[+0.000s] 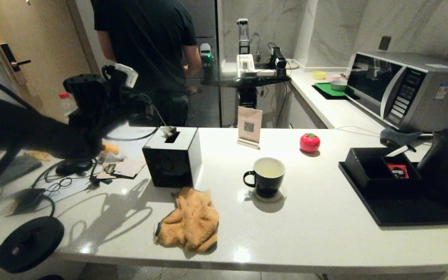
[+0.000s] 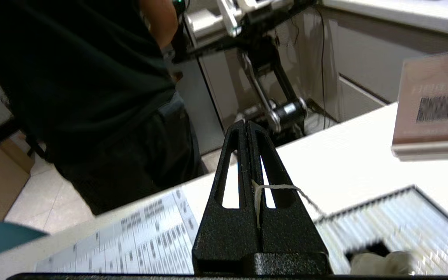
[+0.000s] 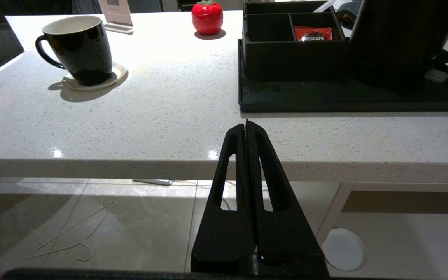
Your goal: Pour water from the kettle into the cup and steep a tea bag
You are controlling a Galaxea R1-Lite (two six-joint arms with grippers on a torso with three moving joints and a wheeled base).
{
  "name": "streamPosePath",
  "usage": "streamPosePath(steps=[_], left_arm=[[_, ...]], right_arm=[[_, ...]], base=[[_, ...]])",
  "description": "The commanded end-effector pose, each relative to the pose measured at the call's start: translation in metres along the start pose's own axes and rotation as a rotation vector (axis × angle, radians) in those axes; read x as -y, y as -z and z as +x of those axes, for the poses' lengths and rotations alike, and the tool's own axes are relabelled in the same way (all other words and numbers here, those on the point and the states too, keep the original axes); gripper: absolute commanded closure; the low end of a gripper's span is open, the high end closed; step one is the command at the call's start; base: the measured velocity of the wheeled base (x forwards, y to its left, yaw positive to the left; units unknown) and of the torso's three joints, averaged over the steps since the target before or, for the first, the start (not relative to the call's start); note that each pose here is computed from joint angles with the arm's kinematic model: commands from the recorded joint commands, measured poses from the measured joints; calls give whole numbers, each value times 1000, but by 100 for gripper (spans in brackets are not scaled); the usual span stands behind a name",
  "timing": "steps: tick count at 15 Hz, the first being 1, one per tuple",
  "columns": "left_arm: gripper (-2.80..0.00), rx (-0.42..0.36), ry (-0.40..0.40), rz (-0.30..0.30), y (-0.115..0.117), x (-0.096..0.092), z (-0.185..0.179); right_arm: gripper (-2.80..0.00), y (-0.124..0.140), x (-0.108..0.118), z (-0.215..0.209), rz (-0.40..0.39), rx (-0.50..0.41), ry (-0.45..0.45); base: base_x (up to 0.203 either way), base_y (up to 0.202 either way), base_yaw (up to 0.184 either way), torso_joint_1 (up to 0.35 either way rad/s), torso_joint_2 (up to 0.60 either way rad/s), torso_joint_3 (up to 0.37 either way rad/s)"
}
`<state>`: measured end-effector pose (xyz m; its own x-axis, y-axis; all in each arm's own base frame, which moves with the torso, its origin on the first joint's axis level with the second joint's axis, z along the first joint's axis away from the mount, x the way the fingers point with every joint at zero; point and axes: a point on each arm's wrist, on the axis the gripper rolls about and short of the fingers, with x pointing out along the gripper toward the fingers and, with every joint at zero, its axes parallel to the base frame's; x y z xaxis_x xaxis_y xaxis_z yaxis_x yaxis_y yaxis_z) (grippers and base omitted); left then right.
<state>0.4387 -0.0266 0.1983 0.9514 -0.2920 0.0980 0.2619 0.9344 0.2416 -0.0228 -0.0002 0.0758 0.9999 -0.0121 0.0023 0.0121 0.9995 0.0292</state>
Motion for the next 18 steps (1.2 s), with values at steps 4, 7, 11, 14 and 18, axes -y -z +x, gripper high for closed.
streamPosePath(steps=[4,7,11,14,18], left_arm=[[0,24,-4,7,-5,-2,2],[0,28,-5,8,-7,-2,1],[0,30,-3,9,-8,-1,2],[0,56,-1,15,-16,-1,5],[0,62,16,13,-19,7,8]], right_arm=[[0,0,0,0,0,1,0],[0,0,0,0,0,1,0],[0,0,0,0,0,1,0],[0,0,0,0,0,1,0],[0,0,0,0,1,1,0]], base=[[0,0,0,0,0,0],[0,0,0,0,0,0],[0,0,0,0,0,0],[0,0,0,0,0,0],[0,0,0,0,0,0]])
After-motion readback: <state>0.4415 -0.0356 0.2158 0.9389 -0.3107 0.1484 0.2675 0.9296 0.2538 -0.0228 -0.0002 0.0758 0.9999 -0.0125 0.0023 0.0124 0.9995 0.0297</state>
